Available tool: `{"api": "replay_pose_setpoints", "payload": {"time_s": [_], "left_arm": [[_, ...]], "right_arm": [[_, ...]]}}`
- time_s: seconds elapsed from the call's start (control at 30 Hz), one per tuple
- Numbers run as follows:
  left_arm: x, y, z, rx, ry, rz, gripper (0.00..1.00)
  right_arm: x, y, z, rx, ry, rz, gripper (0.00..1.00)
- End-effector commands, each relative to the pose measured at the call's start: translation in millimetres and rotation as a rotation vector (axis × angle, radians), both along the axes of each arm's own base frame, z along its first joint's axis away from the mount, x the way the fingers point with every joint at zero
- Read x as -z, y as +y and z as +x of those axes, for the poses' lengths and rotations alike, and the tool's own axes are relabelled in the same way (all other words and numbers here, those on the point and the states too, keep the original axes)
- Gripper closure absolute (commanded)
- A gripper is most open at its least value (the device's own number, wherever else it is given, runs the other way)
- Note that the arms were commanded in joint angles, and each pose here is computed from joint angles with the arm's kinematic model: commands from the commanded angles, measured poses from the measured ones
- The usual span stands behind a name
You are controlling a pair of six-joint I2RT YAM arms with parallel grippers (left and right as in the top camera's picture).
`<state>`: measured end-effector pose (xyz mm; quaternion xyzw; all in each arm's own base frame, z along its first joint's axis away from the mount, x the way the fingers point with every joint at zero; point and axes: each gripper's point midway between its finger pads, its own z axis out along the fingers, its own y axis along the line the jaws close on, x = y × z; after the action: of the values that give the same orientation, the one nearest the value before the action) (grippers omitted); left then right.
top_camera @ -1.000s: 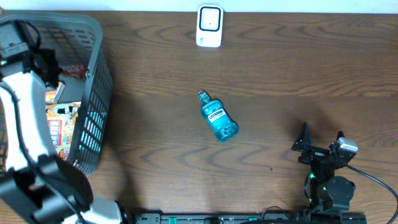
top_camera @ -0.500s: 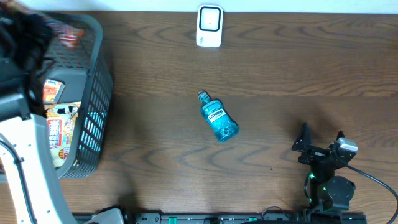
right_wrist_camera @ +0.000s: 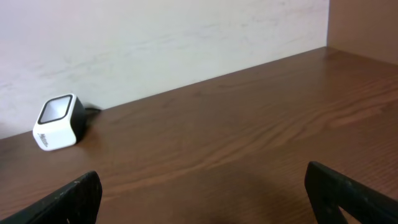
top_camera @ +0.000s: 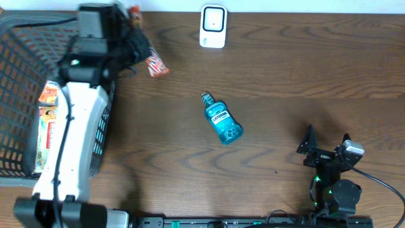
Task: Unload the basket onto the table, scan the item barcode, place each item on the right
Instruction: 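Lift the red snack bar out and place it beside the bottle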
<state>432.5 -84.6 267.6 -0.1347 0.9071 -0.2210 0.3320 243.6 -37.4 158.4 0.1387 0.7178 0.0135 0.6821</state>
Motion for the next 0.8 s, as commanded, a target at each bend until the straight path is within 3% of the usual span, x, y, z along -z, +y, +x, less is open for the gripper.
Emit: {"api": "replay_pose_setpoints", "payload": {"time_s": [0.0, 0.17, 0.3, 0.4, 0.6, 0.77], "left_arm": [[36.7, -13.7, -3.4, 0.047, 0.103, 0.046, 0.93], [88.3, -31.1, -6.3, 0.077, 0.258, 0.06, 0.93], [129.6, -39.5, -2.2, -0.053, 0.405, -0.023, 0.93], [155.0, -49.6, -4.6, -0.038, 0.473, -0.028, 0.93], [203.9, -90.3, -22.6, 0.128, 0.635, -0.138, 0.93], [213.0, -117.3, -39.7, 0.334, 0.674, -0.245, 0.93]], "right_arm": [[0.2, -2.0, -0.6, 0.01, 0.001, -0.015, 0.01], [0.2, -2.0, -0.6, 0.01, 0.001, -0.015, 0.01], [0.2, -2.0, -0.6, 0.01, 0.001, -0.015, 0.01], [0.2, -2.0, -0.6, 0.01, 0.001, -0.015, 0.01], [0.1, -2.0, -0.6, 0.01, 0.001, -0.015, 0.01], [0.2, -2.0, -0.6, 0.01, 0.001, -0.015, 0.01]]}}
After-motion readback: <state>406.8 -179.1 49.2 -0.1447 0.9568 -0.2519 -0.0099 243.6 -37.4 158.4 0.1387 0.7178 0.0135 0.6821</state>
